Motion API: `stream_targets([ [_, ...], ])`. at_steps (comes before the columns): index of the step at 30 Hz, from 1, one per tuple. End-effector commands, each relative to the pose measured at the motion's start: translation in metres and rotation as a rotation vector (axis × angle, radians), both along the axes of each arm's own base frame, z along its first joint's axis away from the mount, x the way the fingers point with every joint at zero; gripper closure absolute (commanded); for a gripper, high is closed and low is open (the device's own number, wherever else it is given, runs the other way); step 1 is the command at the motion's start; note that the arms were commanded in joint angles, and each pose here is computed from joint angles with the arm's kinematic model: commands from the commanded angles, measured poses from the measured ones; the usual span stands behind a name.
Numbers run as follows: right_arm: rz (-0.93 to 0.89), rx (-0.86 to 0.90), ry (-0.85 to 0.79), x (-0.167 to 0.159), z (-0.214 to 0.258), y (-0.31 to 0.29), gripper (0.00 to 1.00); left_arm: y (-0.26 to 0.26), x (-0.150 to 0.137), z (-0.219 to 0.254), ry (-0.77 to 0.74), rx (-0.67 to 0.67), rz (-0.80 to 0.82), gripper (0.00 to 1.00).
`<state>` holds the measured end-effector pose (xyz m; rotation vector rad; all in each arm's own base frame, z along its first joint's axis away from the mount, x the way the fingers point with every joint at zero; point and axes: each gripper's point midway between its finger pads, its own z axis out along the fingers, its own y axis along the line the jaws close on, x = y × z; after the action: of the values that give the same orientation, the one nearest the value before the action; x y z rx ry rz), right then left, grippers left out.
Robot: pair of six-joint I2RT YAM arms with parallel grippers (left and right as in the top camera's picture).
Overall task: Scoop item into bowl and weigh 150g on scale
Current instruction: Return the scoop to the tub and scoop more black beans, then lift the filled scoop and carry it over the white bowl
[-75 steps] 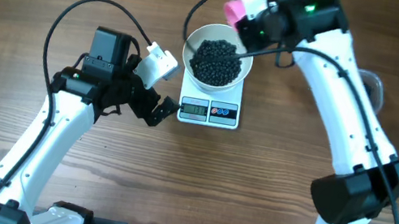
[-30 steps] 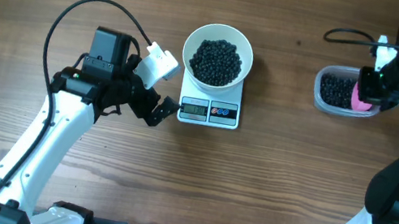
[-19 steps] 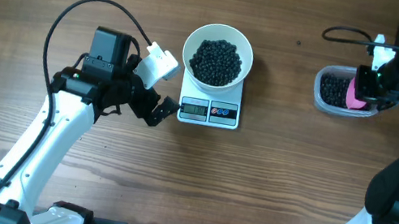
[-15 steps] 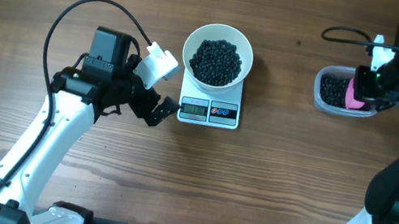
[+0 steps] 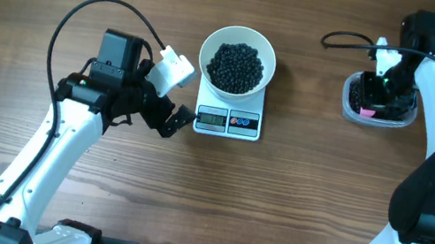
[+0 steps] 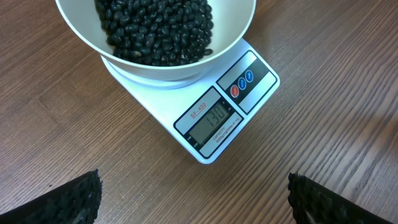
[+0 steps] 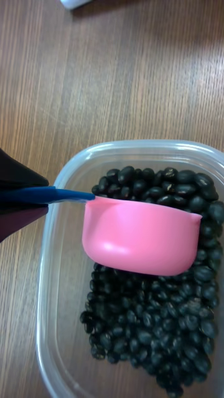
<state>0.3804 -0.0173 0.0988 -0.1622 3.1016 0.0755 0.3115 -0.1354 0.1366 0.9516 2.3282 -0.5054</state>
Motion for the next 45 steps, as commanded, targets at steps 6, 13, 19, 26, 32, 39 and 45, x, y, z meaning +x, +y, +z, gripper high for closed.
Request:
stream_targets([
  [6, 0.006, 0.185, 0.068, -0.014, -0.008, 0.021, 0.96, -0.002, -0.002, -0.001, 0.005, -0.014, -0.010, 0.00],
  [13, -0.049, 0.361, 0.014, -0.009, 0.001, 0.008, 0.96, -0.002, -0.002, -0.001, 0.005, -0.013, -0.010, 0.00],
  [19, -0.126, 0.470, -0.038, -0.006, 0.010, -0.013, 0.96, -0.002, -0.002, -0.001, 0.005, -0.014, -0.010, 0.00],
  [26, -0.204, 0.522, -0.085, -0.007, 0.015, -0.043, 0.96, -0.002, -0.002, -0.001, 0.005, -0.013, -0.010, 0.00],
  [32, -0.258, 0.568, -0.128, -0.010, 0.020, -0.065, 0.96, -0.002, -0.002, -0.001, 0.005, -0.014, -0.010, 0.00],
  [39, -0.250, 0.680, -0.157, -0.013, 0.033, -0.058, 0.96, -0.002, -0.002, -0.001, 0.005, -0.014, -0.010, 0.00],
  [45, -0.227, 0.801, -0.185, -0.012, 0.049, -0.042, 0.96, -0.002, -0.002, -0.001, 0.005, -0.014, -0.010, 0.00],
])
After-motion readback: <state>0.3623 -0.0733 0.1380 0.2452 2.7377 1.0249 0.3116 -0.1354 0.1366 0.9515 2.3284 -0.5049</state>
